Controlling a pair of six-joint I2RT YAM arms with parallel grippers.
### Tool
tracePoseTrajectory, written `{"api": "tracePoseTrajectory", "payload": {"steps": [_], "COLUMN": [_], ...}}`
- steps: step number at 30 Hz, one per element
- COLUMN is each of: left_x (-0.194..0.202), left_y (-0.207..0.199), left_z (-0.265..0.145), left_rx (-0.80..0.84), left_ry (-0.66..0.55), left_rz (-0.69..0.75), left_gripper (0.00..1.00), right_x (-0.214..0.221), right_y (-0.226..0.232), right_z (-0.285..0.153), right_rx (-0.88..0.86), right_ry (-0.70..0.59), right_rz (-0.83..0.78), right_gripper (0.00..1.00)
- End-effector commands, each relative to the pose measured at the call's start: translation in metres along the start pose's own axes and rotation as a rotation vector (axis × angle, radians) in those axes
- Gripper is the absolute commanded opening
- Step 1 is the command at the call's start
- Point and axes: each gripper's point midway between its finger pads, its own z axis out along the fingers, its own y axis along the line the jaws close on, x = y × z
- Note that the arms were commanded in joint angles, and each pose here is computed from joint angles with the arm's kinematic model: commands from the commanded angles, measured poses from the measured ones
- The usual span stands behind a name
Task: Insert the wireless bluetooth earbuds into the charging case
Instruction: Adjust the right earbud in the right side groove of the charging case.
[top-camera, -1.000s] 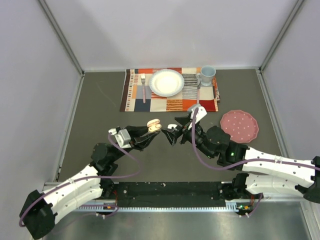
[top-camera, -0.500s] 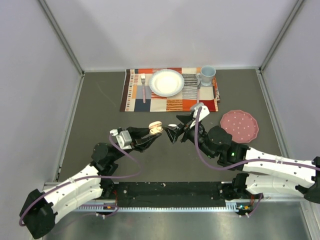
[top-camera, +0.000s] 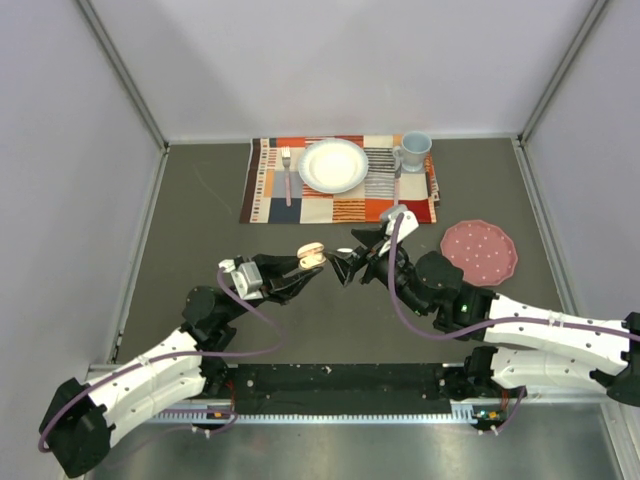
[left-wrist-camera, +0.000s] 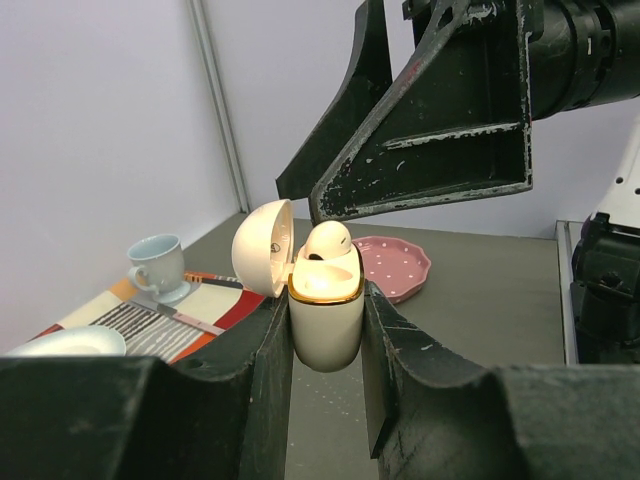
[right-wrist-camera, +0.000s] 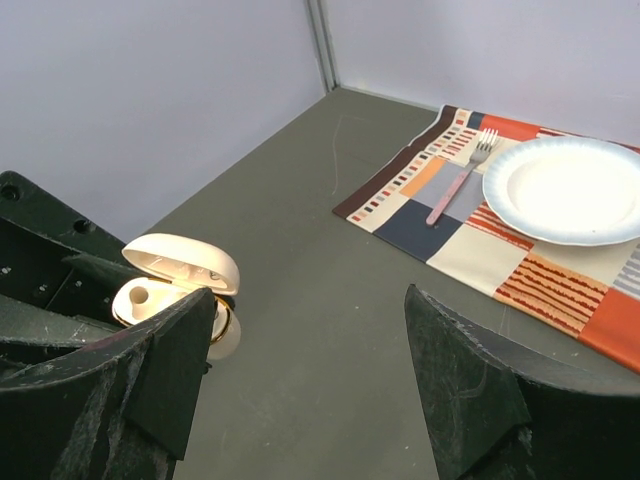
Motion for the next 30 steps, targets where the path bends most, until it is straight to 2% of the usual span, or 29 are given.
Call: {"api": "tracePoseTrajectory", "payload": {"steps": [1, 19, 30], "left_x": [-0.016, -0.014, -0.019], "left_y": [0.0, 0.006, 0.004], "left_z": [0.003, 0.002, 0.001], "left_rx": [0.001, -0.028, -0.023], "left_ry": [-0.06, -0.059, -0.072], "left_rz": [0.023, 0.029, 0.032], "left_gripper": [0.0, 0.0, 0.0], "right_x": [-0.033, -0.037, -0.016], "right_y": [0.011, 0.011, 0.014], "right_z": [0.005, -0.006, 0.007], "right_rx": [-0.039, -0.066, -0.049], "right_ry": [-0.07, -0.105, -0.043], "right_rz": [0.015, 0.045, 0.062], "right_gripper": [0.76, 0.77, 0.77]}}
